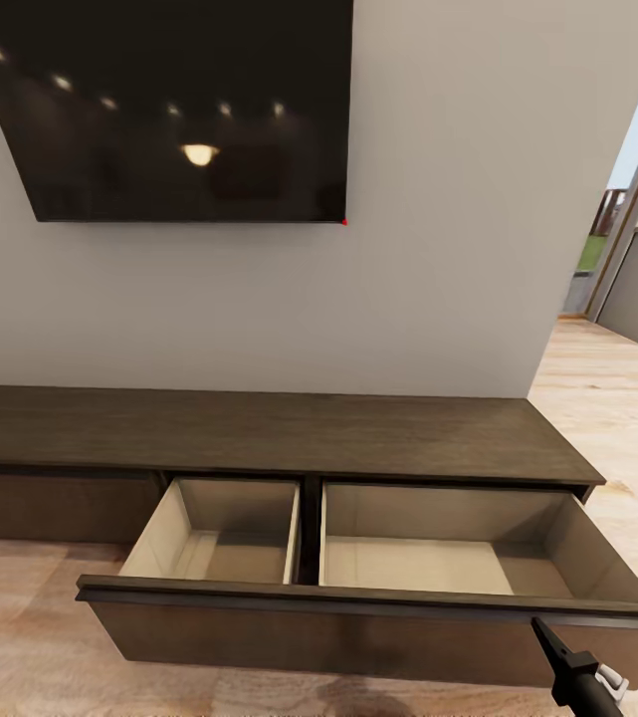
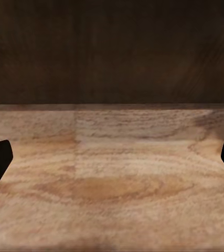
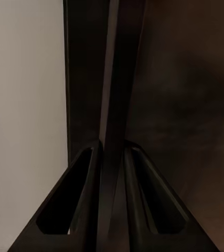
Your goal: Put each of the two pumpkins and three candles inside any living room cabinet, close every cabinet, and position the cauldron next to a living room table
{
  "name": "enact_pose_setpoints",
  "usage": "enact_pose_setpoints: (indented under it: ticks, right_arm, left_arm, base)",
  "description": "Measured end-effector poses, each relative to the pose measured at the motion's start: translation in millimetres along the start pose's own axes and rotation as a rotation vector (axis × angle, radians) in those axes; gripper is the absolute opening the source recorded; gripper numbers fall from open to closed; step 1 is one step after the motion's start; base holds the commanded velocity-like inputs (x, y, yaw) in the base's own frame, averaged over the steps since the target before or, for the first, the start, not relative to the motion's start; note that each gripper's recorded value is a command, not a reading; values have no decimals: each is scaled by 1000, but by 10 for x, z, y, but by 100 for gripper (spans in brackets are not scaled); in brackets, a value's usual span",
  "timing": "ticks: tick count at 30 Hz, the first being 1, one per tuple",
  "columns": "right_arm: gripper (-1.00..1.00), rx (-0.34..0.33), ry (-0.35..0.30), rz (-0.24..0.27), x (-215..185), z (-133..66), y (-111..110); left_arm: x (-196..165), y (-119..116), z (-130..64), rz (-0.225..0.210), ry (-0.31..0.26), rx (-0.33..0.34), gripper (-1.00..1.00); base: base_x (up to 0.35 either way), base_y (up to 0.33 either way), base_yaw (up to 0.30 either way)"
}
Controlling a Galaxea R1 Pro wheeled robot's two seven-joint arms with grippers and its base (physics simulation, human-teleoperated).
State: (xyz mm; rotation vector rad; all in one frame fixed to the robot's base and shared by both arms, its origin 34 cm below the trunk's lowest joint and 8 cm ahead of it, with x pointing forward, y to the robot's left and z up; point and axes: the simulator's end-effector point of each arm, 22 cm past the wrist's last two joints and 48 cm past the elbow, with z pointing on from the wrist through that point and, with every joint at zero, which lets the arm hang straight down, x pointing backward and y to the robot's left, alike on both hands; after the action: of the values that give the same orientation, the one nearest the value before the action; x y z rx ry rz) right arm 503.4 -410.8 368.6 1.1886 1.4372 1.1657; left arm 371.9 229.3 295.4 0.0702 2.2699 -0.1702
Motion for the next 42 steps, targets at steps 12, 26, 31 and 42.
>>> enact_pose_setpoints:
  ticks: [12,26,31,42]
  right_arm:
    - [-100,1,2,-2,0,-1,0]
    - [-100,14,3,-21,-16,108,17]
    - [-100,14,2,-21,-16,108,17]
    - [100,15,-12,2,-36,-12,-35]
  left_arm:
    - [0,0,0,0,0,0,100]
    - [2,-1,0,0,1,1,100]
    - [1,0,1,0,1,0,100]
    - [1,0,0,0,0,0,100]
  base:
    - [-2,0,0]
    - [-53,0,0]
    - [-5,0,0]
    - [0,0,0]
